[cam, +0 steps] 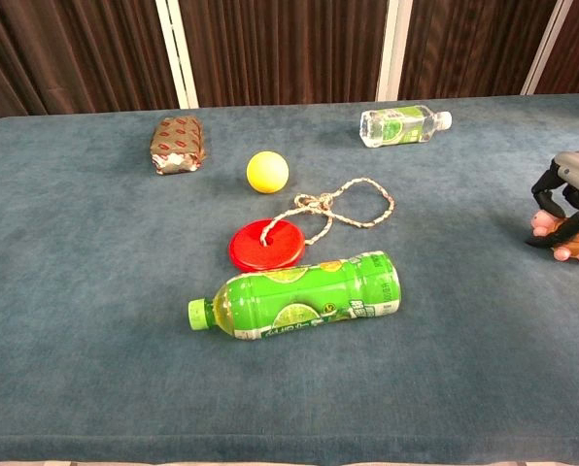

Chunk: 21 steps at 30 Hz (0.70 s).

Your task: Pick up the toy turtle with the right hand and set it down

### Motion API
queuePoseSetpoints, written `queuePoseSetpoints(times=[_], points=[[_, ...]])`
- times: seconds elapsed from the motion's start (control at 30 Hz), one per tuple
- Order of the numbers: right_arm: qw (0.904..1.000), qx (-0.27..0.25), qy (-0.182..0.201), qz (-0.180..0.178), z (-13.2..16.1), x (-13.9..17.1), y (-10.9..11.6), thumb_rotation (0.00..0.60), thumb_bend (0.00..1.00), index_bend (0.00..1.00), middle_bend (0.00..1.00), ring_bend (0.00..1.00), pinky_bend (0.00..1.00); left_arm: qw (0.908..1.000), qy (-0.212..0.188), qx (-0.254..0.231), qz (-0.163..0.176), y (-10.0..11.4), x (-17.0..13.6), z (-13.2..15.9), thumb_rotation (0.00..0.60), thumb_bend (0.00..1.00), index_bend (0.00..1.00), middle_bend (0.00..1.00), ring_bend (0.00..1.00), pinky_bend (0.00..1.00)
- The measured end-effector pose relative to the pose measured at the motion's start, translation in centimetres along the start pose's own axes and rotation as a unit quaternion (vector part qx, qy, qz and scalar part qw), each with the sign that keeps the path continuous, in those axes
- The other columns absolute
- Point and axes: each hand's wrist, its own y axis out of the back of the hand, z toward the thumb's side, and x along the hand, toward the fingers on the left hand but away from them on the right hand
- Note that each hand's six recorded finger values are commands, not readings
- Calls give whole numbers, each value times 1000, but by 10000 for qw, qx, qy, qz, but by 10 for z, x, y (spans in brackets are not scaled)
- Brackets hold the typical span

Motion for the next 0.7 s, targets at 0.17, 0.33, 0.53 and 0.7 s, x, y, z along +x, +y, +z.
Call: queuePoseSetpoints(times=[0.17, 0.33, 0.53, 0.7], points=[[9999, 158, 18, -59, -2, 2, 1, 600, 440, 1000, 882, 1000, 1000, 10000, 3, 8, -19, -1, 1, 0, 600, 424, 103, 0, 0, 228], [9994, 164, 57, -284, -3, 4, 9, 600, 483, 1000, 883, 1000, 1000, 10000, -3, 11, -30, -1, 1, 0, 600, 424, 103, 0, 0, 228], [9985, -213, 148, -472, -4, 6, 17, 600, 429, 832, 799, 916, 1000, 10000, -8, 2, -41, -2, 2, 0, 600, 424, 103, 0, 0, 228], [9973, -541, 274, -418, -9, 10, 25, 600, 261, 375, 465, 852, 1000, 10000, -18, 8, -58, -2, 2, 1, 600, 424, 103, 0, 0, 227]])
